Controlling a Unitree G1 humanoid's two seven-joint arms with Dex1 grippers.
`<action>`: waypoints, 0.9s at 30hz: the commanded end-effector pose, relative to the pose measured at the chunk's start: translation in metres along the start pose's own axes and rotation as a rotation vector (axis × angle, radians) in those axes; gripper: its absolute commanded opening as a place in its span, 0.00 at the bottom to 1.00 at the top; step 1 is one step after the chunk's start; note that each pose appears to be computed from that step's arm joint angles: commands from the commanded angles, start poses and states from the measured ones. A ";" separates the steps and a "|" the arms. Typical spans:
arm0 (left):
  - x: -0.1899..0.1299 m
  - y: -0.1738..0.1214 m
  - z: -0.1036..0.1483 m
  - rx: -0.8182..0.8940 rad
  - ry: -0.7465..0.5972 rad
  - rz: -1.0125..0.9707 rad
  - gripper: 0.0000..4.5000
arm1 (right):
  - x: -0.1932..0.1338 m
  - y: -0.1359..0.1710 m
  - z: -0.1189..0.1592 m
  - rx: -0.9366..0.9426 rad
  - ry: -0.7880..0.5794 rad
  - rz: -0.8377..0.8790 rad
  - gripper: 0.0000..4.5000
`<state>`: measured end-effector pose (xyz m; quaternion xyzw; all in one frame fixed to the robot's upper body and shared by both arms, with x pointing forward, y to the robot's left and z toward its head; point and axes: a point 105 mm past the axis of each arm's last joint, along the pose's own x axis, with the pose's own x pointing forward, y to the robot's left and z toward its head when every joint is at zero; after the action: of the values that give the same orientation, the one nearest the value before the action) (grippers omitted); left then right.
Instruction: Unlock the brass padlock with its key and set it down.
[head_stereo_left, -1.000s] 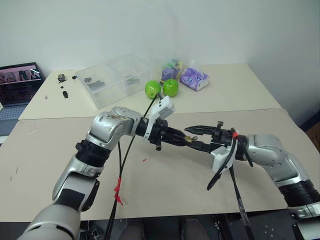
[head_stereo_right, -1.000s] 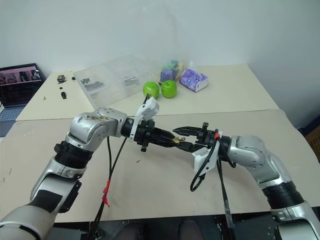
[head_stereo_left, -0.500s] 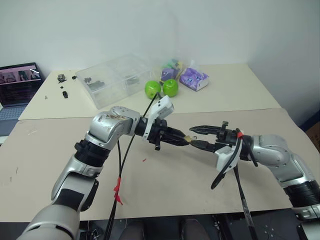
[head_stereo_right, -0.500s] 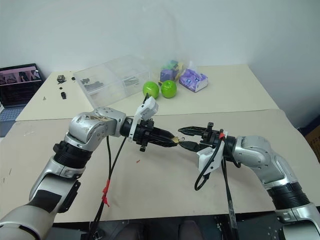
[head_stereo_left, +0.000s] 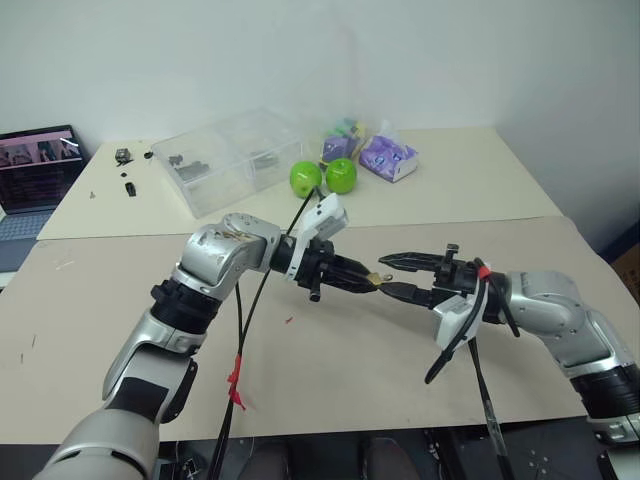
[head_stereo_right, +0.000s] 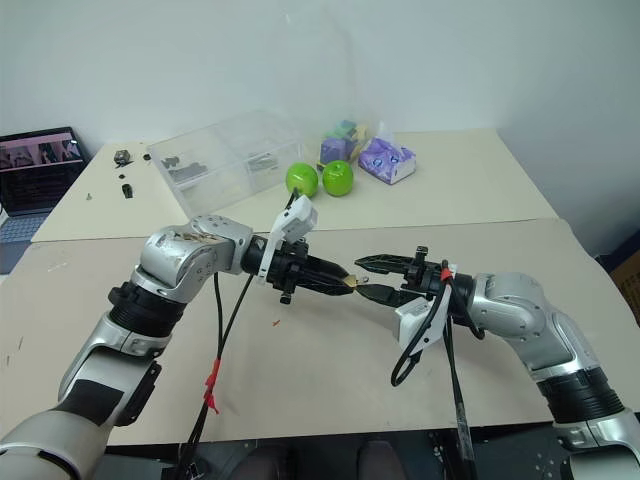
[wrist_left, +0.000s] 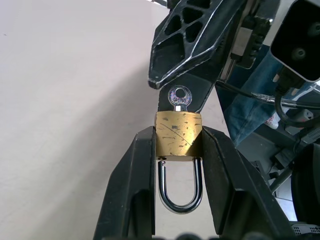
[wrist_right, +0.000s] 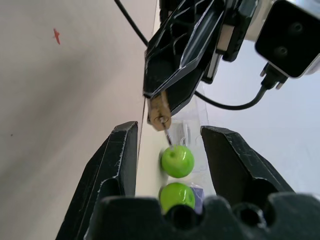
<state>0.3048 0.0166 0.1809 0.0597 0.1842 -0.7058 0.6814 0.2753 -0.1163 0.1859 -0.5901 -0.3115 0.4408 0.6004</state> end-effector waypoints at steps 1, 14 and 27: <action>-0.001 -0.003 0.013 0.063 -0.015 -0.008 0.19 | -0.004 -0.015 0.005 -0.021 -0.002 -0.055 0.54; 0.000 -0.004 0.013 0.063 -0.016 -0.013 0.19 | -0.003 -0.017 0.010 -0.007 -0.009 -0.054 0.54; 0.001 -0.005 0.013 0.061 -0.016 -0.016 0.19 | -0.004 -0.018 0.013 -0.002 -0.013 -0.054 0.54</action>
<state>0.3040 0.0152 0.1805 0.0605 0.1839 -0.7080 0.6792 0.2692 -0.1118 0.1872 -0.5775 -0.3047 0.4471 0.6113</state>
